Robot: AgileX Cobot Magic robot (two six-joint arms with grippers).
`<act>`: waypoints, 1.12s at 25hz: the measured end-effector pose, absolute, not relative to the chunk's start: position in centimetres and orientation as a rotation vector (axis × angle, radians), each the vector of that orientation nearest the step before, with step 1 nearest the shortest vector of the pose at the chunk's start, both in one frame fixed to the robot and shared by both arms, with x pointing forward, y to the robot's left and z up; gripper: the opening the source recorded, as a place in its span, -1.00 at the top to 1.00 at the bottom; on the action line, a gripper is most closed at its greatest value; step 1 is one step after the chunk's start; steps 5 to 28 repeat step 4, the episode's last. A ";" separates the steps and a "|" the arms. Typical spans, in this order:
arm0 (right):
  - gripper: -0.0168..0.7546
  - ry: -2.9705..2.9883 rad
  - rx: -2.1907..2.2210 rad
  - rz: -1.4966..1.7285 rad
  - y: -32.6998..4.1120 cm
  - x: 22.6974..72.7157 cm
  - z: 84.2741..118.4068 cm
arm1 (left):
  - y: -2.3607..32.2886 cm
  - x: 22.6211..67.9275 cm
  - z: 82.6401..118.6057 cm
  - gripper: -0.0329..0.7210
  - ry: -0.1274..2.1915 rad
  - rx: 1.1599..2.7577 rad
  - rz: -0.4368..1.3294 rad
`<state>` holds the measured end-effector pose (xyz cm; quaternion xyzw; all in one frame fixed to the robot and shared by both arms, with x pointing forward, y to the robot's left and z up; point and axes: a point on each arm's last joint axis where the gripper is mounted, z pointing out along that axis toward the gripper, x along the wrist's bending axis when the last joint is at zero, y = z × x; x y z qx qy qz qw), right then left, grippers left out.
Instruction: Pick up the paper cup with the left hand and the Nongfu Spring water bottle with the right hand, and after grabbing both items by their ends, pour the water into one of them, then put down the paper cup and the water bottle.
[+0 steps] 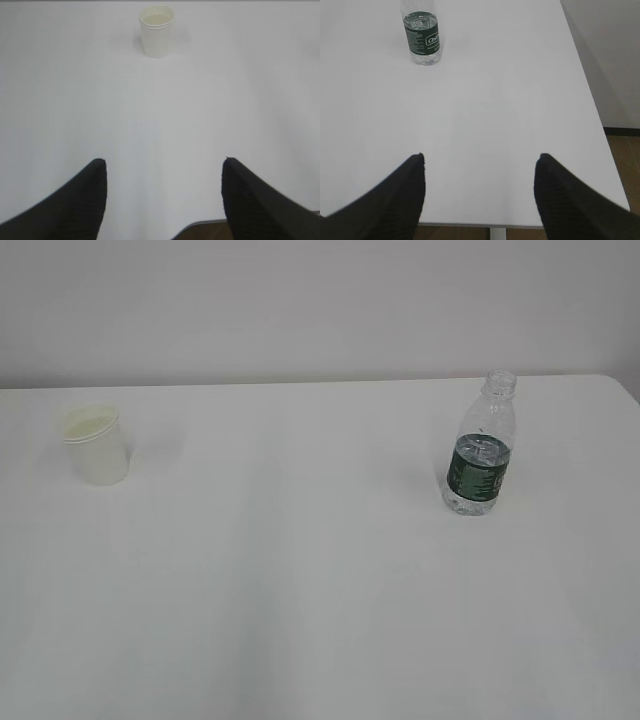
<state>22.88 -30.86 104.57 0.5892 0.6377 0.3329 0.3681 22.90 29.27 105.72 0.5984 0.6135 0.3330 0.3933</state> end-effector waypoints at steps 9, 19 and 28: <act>-0.39 1.638 1.513 0.855 -30.9 22.9 104.6 | 29.3 22.9 105.7 -0.43 1.557 1.519 0.845; -0.39 1.638 1.513 0.855 -30.9 22.9 104.6 | 29.3 22.9 105.7 -0.43 1.557 1.519 0.845; -0.39 1.638 1.513 0.855 -30.9 22.9 104.6 | 29.3 22.9 105.7 -0.43 1.557 1.519 0.845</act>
